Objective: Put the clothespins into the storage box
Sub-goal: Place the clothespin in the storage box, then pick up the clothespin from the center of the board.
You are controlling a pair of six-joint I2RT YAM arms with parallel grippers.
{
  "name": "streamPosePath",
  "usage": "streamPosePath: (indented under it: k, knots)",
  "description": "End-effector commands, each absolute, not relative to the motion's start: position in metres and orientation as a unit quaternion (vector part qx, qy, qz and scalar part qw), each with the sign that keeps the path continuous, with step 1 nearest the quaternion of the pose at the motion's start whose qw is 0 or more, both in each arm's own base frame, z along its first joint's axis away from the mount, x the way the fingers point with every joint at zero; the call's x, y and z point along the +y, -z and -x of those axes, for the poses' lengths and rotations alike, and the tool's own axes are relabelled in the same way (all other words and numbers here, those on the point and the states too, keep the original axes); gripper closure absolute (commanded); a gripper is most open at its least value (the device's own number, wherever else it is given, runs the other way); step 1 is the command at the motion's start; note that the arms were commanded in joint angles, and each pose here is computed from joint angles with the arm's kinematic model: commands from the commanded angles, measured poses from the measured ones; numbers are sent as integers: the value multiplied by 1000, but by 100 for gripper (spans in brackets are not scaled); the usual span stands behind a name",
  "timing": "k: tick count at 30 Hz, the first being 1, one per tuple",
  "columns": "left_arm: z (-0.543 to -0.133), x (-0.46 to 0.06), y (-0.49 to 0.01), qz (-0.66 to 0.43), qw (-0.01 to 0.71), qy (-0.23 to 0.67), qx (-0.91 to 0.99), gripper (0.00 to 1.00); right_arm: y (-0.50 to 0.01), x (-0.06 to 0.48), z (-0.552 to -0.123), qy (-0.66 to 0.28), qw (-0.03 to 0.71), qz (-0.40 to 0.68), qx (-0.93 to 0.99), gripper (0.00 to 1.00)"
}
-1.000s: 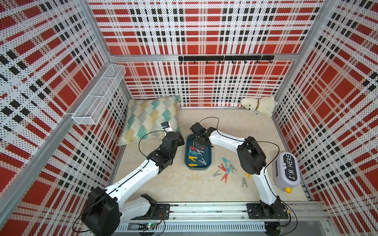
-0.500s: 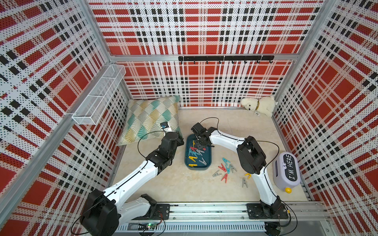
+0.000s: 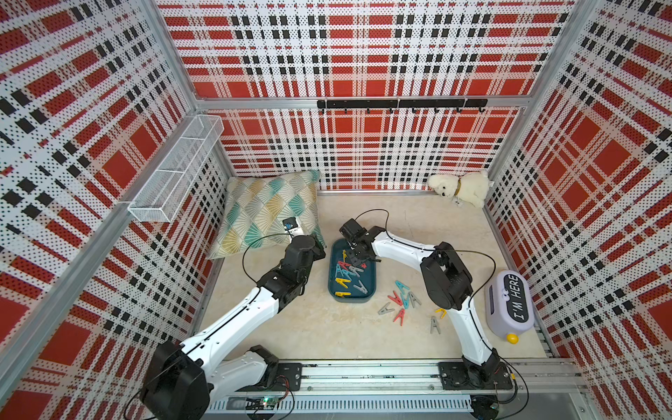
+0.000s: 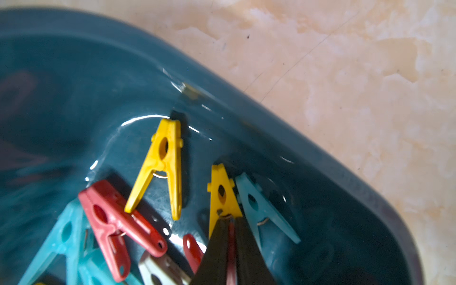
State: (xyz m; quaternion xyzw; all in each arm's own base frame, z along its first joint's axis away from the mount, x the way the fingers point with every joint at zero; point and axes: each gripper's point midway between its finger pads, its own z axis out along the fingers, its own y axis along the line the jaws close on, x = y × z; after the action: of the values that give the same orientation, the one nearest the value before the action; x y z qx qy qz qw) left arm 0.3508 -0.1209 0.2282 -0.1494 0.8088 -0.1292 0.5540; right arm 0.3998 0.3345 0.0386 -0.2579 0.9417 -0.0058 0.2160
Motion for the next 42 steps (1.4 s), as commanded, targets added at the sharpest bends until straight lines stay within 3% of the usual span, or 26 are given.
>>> streamPosePath:
  k: [1,7,14,19,25,32,42]
  knots:
    - [-349,-116,-229,154,556,125,807,70,-22,325,-394,24,191,253,948,81]
    - [-349,-117,-231,153,557,127,806,70,-48,329,-397,5,214,244,946,80]
    - [-351,-119,-230,150,556,127,808,70,-113,329,-395,-48,271,221,936,79]
    - [-354,-125,-230,141,553,128,811,70,-139,285,-380,-75,286,180,938,76]
    - [-357,-135,-232,133,553,126,813,70,-111,195,-342,-50,252,110,960,74]
    - [-360,-142,-232,127,553,125,814,70,-72,101,-290,6,221,-45,974,69]
    - [-368,-154,-228,115,550,135,816,70,-53,71,-240,-11,186,-137,973,70]
